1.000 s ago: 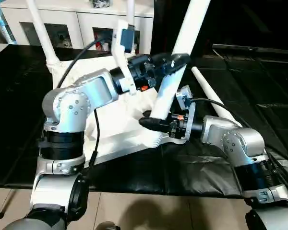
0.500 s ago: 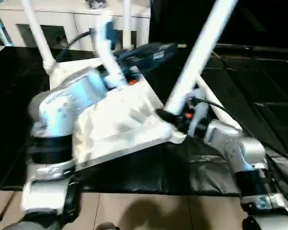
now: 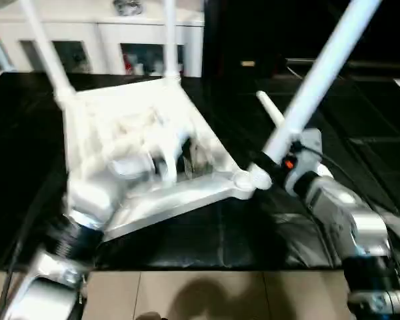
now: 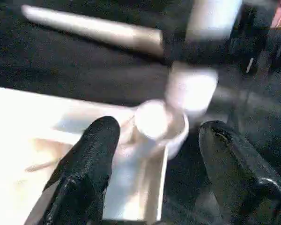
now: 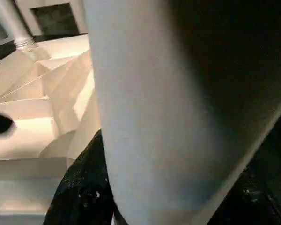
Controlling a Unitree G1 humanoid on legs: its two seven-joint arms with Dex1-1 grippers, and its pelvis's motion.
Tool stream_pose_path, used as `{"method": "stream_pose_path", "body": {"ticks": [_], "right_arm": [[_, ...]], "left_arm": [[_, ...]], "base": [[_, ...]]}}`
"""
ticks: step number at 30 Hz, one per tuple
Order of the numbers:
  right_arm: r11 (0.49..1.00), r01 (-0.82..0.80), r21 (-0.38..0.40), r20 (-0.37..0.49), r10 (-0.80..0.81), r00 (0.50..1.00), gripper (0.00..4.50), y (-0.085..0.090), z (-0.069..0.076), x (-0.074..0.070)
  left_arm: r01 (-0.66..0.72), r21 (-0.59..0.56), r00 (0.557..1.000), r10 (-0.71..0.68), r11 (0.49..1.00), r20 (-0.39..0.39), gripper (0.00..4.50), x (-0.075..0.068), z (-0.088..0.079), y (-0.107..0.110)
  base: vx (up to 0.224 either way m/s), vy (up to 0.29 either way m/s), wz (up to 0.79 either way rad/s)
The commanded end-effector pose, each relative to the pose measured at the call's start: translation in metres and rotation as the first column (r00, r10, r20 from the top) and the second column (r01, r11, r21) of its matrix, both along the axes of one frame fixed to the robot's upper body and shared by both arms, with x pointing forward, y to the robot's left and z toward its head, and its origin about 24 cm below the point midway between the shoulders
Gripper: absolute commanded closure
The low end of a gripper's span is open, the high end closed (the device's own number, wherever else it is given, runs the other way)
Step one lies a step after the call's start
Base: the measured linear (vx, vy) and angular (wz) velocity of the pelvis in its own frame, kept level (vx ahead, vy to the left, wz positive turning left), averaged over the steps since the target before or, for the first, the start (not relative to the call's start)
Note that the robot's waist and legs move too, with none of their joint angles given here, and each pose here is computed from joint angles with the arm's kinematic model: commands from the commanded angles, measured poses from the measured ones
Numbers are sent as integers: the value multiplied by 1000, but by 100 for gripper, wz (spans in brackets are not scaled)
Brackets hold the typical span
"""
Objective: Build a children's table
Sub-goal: Pick table leg, then insert table leg to table base
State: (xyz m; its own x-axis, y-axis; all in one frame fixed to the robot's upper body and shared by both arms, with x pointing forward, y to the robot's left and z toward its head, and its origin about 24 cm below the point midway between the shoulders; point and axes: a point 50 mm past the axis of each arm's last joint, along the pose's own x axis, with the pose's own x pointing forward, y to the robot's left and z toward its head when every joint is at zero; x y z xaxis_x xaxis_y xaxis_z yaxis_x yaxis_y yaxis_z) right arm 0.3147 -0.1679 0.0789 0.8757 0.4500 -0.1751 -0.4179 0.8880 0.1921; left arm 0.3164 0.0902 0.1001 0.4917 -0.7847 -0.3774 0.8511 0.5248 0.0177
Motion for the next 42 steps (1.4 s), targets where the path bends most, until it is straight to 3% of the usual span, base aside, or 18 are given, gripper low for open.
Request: {"method": "stream_pose_path", "body": {"ticks": [1,5,6,9,11,13,19,42], "right_arm": [[1000,10,1,52,-10,999,259,-1,10,-2],[999,11,-36,42,-10,999,259,0,3,-9],[999,5,-33,41,-3,999,259,2,3,-11],[998,-14,-53,46,17,999,259,4,3,-15],[999,-14,-51,46,17,999,259,5,4,-15],[999,-12,-49,46,14,999,259,5,4,-16],[997,-43,-65,45,46,998,259,11,4,-15],[985,-152,-77,47,155,987,259,24,8,-9]], "left_arm": [[26,89,999,-29,996,30,139,2,-10,-1],[6,162,1000,-2,987,-29,139,3,-33,1],[-15,167,999,24,986,-48,173,4,-36,3],[-57,160,995,70,985,-76,173,6,-38,8],[-68,189,994,82,980,-67,210,8,-41,11],[-64,191,994,80,979,-79,219,9,-43,11],[-42,133,991,59,990,-123,268,8,-39,8],[-6,191,990,32,981,-134,444,10,-43,21]], "base": [[0,0,0],[0,0,0],[0,0,0],[0,0,0],[0,0,0],[0,0,0],[0,0,0],[0,0,0]]}}
